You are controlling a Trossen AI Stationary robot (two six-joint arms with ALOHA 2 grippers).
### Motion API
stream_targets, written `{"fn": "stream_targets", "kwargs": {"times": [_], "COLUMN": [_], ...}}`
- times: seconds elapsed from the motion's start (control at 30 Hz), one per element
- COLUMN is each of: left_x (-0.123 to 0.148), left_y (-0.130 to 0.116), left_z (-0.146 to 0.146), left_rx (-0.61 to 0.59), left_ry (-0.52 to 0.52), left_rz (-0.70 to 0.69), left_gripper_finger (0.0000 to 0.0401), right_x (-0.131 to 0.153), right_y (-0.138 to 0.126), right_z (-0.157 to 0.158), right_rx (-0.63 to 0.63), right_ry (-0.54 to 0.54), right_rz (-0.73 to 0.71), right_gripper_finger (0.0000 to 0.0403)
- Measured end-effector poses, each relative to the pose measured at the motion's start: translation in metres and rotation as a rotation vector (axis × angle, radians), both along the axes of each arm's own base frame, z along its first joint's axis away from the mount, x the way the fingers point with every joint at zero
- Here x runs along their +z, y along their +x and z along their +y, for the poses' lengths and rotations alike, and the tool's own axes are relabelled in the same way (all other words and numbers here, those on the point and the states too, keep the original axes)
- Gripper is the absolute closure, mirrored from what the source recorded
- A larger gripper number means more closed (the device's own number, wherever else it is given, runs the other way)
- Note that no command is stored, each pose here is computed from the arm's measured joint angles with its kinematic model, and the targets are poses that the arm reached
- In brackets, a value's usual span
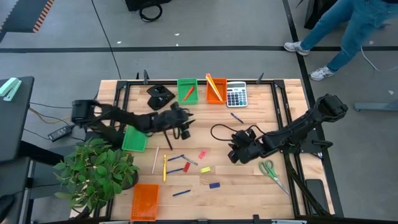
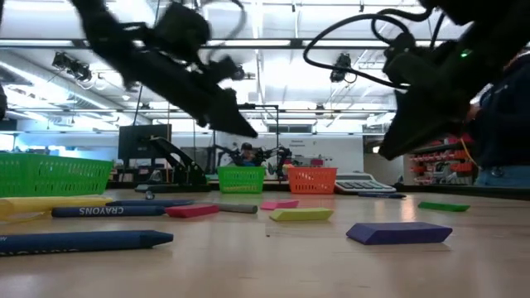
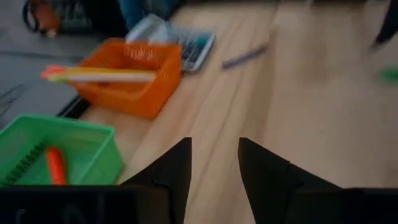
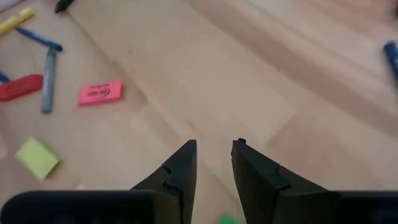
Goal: Sort crayons/erasers/pens/pencils in bins
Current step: Put the blue crayon into the bottom green bin
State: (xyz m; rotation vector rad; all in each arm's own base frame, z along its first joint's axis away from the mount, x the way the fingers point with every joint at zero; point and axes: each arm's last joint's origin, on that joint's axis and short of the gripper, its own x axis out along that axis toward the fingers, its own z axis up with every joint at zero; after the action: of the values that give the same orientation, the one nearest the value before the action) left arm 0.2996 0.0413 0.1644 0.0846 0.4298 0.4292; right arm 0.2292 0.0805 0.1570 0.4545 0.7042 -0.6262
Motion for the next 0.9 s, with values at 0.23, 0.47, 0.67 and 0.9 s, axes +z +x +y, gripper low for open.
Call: {"fn": "stream_targets", "kwargs": {"times": [0.23,0.47,0.67,0.9], "left_x": [-0.009,-0.005,-0.002,0.009], "left_y": [-0.044,-0.047,-0.046,-0.046], "left_z": [-0.016,-0.026,-0.029,-0.028], "left_rx": [-0.122,-0.177,-0.162,-0.177], "left_ry": [-0.134,-0.131,-0.109,-0.014], "left_rz": [-0.255,-0.338,-0.365,-0.458], "left_gripper_finger": [0.0274,0.0272,0.0276,0.0284], "right_x": [-0.004,-0.014,-0.01,-0.038], "right_y": [-0.015,-0.043,-0.039,-0.042], "right_z": [0.013,0.002,-0.007,-0.029], "right_rx": [-0.071,-0.315,-0.225,-0.16], "right_ry": [0.068,0.013,-0.282,-0.373], "right_rz": [0.027,0.189,0.139,0.142], "right_gripper_finger": [0.0295,0.0295,0.0295,0.0295]}}
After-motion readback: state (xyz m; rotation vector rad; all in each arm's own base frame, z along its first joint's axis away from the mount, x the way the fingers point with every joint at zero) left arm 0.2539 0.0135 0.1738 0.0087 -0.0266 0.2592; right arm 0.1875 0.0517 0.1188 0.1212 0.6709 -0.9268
